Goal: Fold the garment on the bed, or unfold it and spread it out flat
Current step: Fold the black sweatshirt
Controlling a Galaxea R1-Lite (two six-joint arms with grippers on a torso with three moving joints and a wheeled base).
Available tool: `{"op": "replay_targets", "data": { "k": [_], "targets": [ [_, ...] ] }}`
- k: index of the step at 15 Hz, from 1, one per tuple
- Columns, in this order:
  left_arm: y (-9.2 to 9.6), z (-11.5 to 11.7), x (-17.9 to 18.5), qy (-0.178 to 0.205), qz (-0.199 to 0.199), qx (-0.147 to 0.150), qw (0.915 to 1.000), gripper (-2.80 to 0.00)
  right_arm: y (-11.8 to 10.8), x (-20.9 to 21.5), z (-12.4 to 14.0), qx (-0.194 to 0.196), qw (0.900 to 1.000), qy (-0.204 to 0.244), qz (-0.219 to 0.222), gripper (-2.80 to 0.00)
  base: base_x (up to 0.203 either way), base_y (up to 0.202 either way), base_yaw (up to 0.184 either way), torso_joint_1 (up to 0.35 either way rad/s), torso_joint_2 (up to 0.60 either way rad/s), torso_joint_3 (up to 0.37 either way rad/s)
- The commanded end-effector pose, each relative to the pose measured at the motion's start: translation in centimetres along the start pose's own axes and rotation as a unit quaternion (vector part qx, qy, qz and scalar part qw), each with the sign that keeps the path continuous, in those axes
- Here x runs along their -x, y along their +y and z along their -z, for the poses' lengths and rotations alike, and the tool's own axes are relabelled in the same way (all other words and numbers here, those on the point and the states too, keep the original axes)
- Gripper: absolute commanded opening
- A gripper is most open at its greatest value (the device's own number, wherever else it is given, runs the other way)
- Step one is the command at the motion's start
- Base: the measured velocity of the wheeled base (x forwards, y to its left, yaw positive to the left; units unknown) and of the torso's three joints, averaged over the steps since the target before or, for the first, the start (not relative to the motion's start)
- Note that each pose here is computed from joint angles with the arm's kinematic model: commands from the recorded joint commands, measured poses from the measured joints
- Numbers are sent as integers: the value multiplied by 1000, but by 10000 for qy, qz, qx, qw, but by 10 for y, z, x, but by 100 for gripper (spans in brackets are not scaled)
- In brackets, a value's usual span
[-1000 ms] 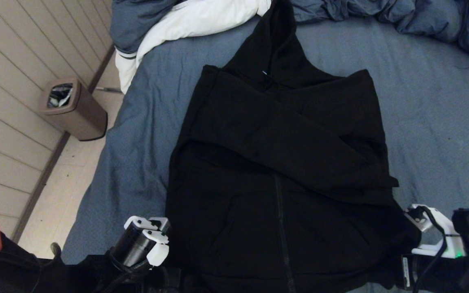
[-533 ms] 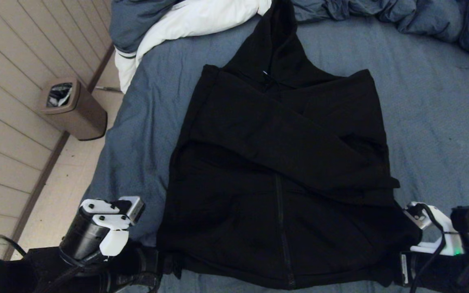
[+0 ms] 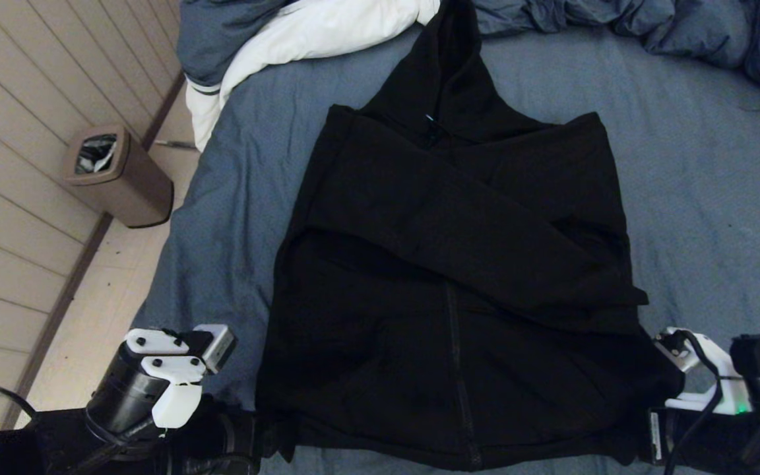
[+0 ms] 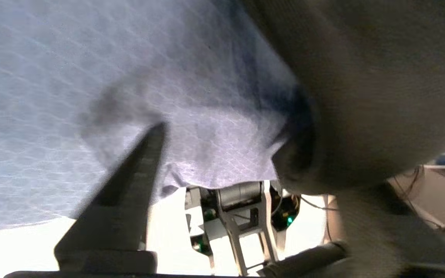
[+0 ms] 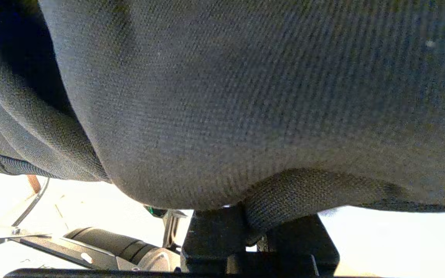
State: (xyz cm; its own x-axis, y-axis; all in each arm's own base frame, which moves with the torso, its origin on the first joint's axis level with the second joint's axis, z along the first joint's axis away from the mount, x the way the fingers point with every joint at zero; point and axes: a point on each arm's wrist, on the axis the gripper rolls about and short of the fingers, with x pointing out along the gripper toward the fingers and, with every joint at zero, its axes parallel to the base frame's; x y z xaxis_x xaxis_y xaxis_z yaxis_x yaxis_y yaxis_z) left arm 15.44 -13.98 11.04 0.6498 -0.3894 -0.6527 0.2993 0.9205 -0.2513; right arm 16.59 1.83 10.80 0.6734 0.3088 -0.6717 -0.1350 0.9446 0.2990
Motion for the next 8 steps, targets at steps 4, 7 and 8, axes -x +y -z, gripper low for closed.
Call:
{"op": "replay_targets", "data": {
  "k": [4,7,8],
  "targets": [
    [-2,0,-5,89,92,13,9999,-280,0,0,0,-4,10000,-8,-6,-280,0,0,0,0,0,0],
    [-2,-2,3,-22,165,29,9999,-280,0,0,-1,-3,10000,-9,-7,-280,0,0,0,0,0,0],
    [-2,-3,5,-44,189,26,9998,-280,0,0,-2,7,10000,-28,-15,-280,0,0,0,0,0,0]
  ]
}}
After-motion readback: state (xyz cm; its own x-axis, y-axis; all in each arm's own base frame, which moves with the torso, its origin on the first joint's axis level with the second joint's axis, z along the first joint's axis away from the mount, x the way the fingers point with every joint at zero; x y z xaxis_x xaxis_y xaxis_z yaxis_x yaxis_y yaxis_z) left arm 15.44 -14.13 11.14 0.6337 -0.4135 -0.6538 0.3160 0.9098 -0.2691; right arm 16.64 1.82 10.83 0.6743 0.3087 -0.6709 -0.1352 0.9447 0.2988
